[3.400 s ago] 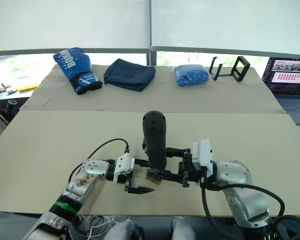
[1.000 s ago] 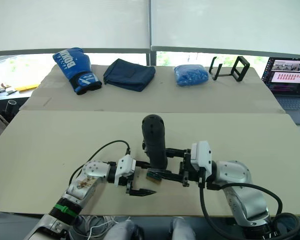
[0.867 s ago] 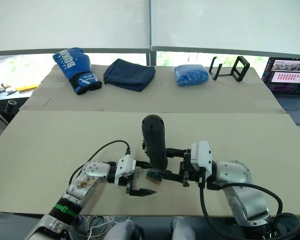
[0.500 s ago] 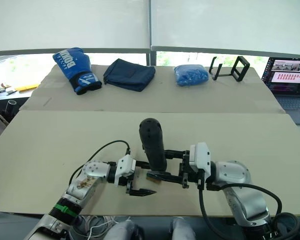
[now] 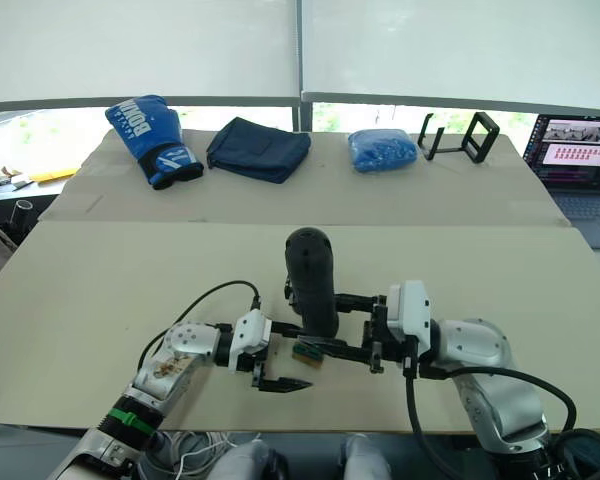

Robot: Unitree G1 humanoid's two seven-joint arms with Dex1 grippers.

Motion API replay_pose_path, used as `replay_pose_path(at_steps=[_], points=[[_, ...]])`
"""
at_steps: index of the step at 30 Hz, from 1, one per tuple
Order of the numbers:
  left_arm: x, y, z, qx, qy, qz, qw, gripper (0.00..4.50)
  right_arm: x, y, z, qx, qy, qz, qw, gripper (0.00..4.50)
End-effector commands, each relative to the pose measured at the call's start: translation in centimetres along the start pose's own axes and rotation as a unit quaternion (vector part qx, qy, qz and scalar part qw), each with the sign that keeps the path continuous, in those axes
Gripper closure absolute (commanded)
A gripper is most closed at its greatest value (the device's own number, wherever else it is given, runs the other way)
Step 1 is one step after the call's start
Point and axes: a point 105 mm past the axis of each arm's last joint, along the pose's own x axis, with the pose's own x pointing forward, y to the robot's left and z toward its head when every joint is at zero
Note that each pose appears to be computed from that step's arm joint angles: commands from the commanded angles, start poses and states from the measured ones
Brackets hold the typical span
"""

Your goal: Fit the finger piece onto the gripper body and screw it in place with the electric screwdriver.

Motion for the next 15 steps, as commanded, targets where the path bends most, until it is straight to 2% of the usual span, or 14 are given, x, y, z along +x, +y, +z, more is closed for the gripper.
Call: replay_pose_path(at_steps=[1,15], points=[[0.3,-0.7,-0.7,-0.014,0.004,-0.013,1.0,0.0,0.3,-0.3,2.5,-0.039,-0.033,0.002,0.999,2.57],[0.3,-0.6,-0.7,-0.016,0.004,-0.012,1.0,0.0,1.0,0.1,1.4,-0.022,-0.03,0.001,0.999,2.57]])
